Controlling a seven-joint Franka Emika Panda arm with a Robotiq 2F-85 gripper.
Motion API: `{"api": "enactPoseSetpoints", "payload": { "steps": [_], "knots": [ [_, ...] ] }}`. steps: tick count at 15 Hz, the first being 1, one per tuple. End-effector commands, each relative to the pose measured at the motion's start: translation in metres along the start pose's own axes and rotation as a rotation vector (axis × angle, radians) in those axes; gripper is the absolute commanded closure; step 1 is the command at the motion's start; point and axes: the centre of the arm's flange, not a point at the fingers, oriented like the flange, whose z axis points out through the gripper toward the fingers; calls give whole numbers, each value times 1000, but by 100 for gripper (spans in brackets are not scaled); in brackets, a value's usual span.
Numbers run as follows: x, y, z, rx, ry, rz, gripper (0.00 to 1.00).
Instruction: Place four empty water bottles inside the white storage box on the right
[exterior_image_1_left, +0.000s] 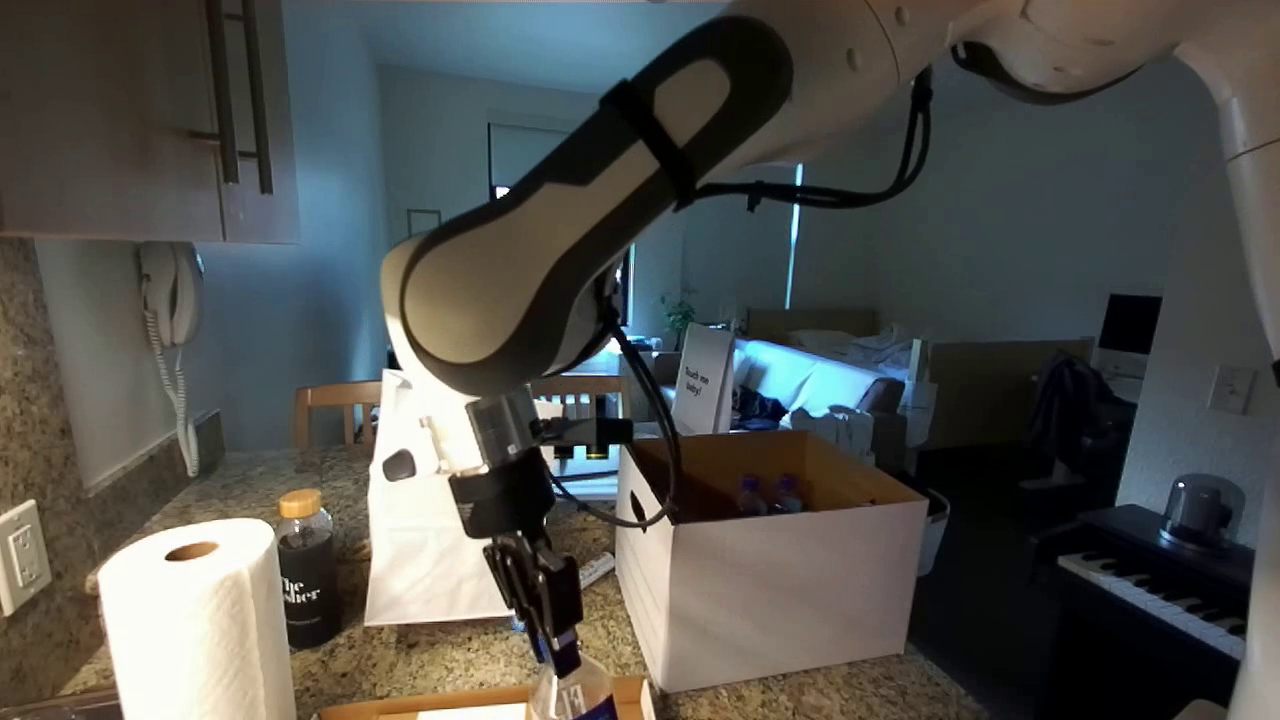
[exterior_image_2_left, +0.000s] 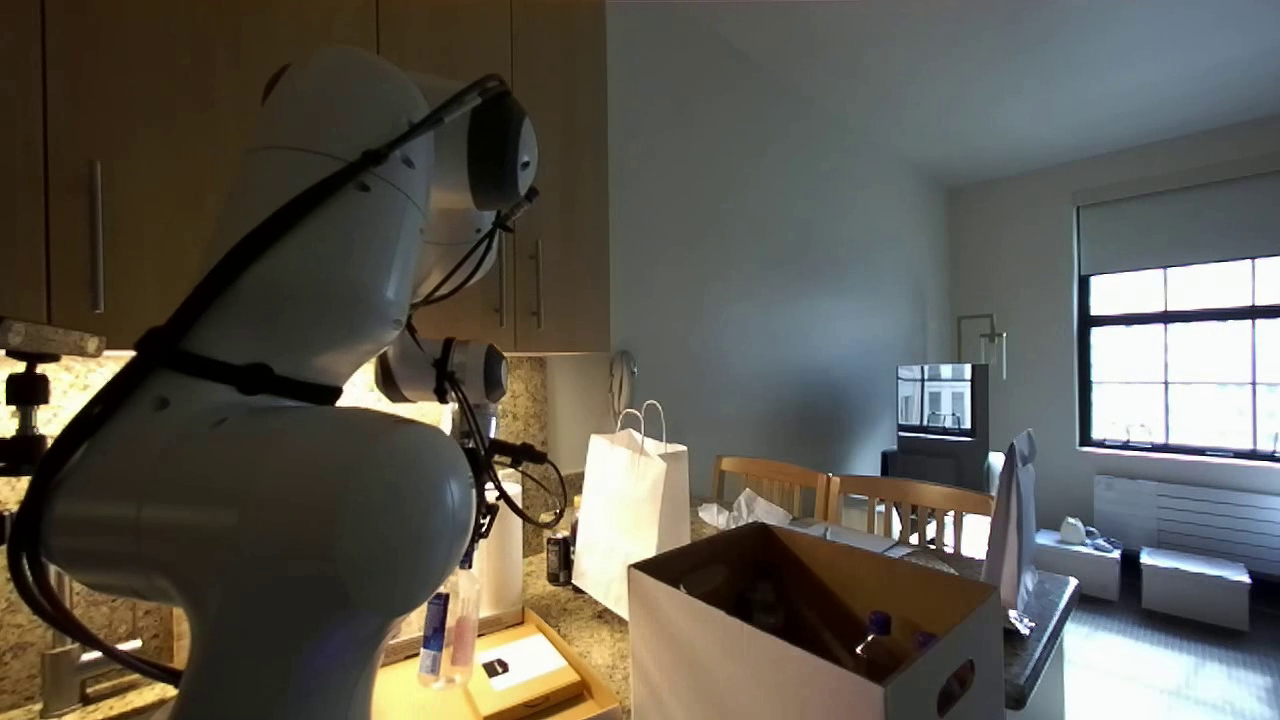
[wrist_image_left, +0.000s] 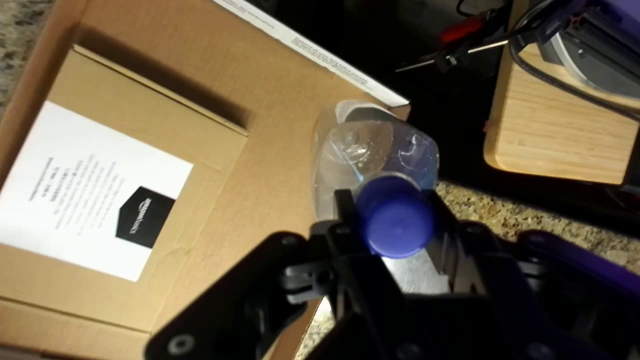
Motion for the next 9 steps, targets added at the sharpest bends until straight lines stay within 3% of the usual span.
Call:
{"api": "enactPoseSetpoints", "payload": {
  "steps": [1, 9],
  "knots": [
    [-25, -22, -39, -133, 96, 88, 88],
    [-94, -21, -164, -286, 302, 407, 88]
  ]
}}
